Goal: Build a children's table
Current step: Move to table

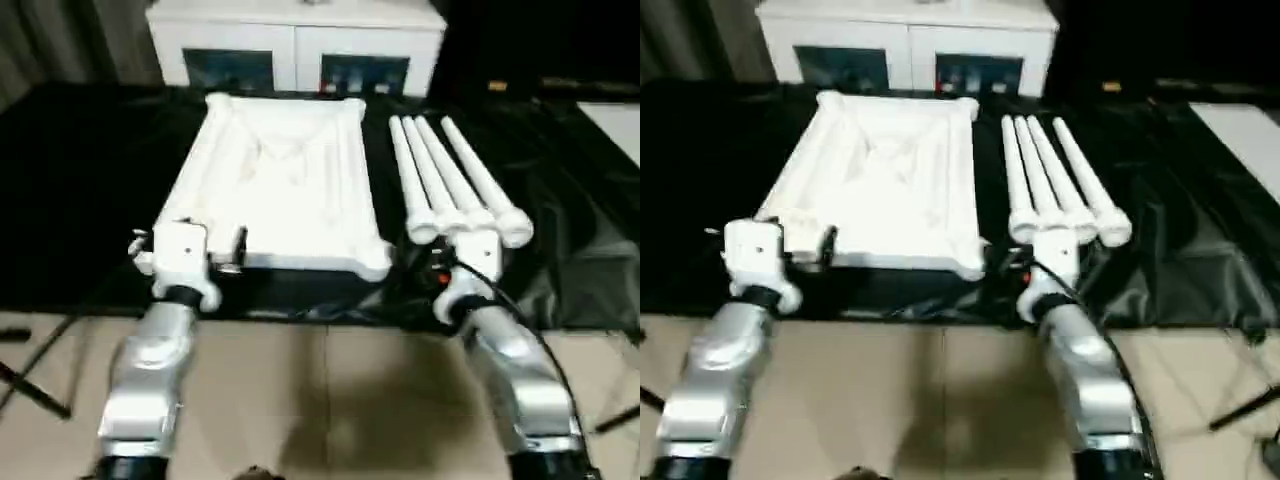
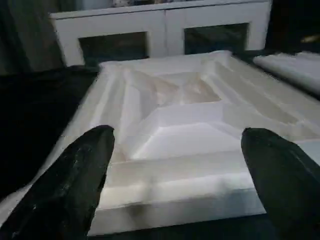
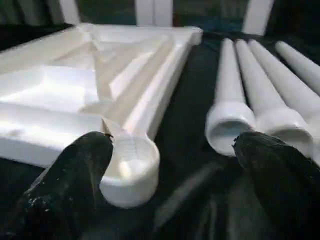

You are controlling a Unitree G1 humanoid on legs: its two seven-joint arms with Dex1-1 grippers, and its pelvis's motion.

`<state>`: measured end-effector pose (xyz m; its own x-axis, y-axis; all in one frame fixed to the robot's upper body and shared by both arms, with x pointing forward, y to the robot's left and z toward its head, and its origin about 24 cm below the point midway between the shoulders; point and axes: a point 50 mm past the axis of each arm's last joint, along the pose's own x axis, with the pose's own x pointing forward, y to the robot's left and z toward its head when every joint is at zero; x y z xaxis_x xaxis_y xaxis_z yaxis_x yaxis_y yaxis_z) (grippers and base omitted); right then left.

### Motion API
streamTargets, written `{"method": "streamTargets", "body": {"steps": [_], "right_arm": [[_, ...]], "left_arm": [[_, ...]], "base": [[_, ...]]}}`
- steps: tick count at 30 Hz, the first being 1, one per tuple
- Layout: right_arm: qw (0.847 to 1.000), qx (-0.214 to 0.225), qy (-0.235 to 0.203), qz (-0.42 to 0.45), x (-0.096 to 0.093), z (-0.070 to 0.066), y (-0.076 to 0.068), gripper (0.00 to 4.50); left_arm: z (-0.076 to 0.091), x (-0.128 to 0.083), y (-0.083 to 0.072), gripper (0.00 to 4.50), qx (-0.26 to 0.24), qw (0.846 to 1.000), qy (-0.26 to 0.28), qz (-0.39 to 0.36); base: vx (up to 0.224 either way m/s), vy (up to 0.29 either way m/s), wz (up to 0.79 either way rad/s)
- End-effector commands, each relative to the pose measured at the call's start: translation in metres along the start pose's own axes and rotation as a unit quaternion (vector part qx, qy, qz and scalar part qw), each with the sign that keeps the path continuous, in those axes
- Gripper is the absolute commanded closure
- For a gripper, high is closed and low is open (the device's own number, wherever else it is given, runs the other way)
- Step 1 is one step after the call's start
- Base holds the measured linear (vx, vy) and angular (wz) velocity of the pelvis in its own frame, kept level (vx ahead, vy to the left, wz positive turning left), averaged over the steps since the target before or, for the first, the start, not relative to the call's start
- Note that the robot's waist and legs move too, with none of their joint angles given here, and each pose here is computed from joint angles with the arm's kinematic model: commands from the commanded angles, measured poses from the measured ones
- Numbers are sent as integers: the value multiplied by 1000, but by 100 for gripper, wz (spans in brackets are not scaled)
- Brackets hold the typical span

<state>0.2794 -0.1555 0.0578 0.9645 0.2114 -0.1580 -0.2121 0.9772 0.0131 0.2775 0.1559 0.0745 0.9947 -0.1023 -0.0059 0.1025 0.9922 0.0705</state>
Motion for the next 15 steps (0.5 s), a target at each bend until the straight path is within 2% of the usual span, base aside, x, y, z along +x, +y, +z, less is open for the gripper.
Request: {"method": "streamTargets", "body": {"steps": [1,2,7,10,15], "right_arm": [[1000,1,-14,0,2,9,2,4],[1000,3,-18,5,3,12,4,4],[1000,0,-15,9,7,14,4,4],[1000,5,-15,11,10,16,2,4],[1000,5,-18,10,13,19,2,4]], "left_arm": [[-3,1,-1,0,24,1000,15,7],[-2,3,-5,0,40,999,14,4],[1,6,-7,0,25,999,20,32],[7,7,-5,0,7,1000,11,23],[12,7,3,0,6,1000,-1,30]], "base": [[-49,252,-28],[-73,200,-21],[-85,149,3],[-94,5,3],[-90,-68,-13]]}}
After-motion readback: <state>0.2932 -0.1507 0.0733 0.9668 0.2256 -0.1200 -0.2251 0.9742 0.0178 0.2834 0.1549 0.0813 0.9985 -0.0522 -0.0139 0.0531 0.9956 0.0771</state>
